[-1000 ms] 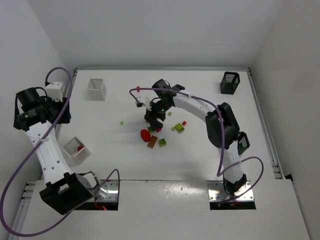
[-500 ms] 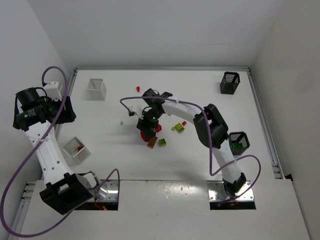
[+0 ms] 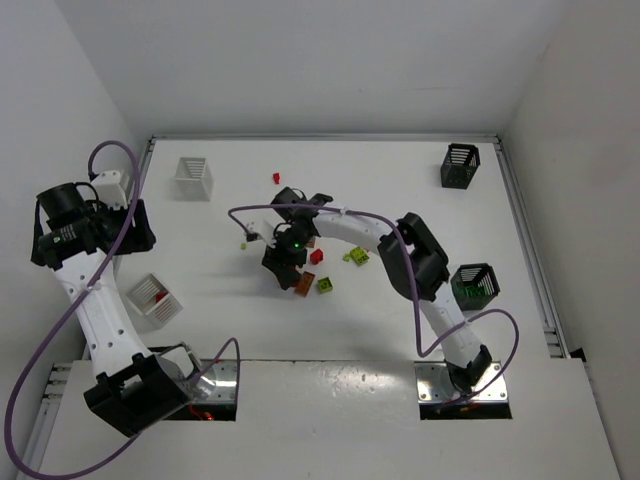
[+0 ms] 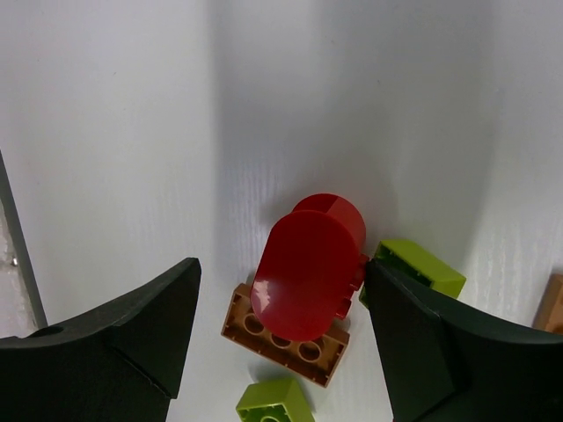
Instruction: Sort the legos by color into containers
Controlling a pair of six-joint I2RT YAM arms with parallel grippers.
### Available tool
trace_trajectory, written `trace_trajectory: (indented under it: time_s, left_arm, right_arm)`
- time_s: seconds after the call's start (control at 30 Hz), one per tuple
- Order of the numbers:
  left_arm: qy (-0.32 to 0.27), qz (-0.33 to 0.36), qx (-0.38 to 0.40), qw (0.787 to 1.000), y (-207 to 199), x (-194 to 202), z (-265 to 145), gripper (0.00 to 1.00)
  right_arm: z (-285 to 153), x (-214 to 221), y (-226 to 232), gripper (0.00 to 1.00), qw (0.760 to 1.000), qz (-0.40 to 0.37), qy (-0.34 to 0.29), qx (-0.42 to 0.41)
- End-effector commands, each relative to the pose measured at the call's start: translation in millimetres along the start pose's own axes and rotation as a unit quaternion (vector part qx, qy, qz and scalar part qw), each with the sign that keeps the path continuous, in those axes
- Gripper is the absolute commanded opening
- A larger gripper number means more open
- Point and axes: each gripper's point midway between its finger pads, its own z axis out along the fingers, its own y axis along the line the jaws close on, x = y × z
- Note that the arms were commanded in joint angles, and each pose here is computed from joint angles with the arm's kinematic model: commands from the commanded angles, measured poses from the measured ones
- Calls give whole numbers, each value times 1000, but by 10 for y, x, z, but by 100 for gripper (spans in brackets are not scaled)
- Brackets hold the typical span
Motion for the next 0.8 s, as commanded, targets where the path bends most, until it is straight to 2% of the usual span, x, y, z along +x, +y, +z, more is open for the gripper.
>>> trace_trajectory:
  time_s: [0.0, 0.1, 0.3, 0.4, 0.77]
  left_arm:
    - [-17, 8, -9, 1000, 34, -51, -48, 66]
    - [-21, 14, -11, 1000, 46, -71, -46, 66]
    - [-17, 17, -5, 1000, 37, -25, 3, 66]
    - [-19, 17, 0, 1000, 33, -9, 48, 66]
    - [-16, 20, 5, 1000, 8, 39, 63, 66]
  right_arm:
    - [30, -63, 25, 75, 1000, -7, -9, 10]
    - [-75, -67, -51, 75, 998, -12, -14, 53]
    - [-404, 87, -103, 75, 991, 23, -25, 126]
    - [-330, 260, -47, 74, 992, 40, -14, 120]
    - [-123, 3, -108, 73, 992, 56, -39, 106]
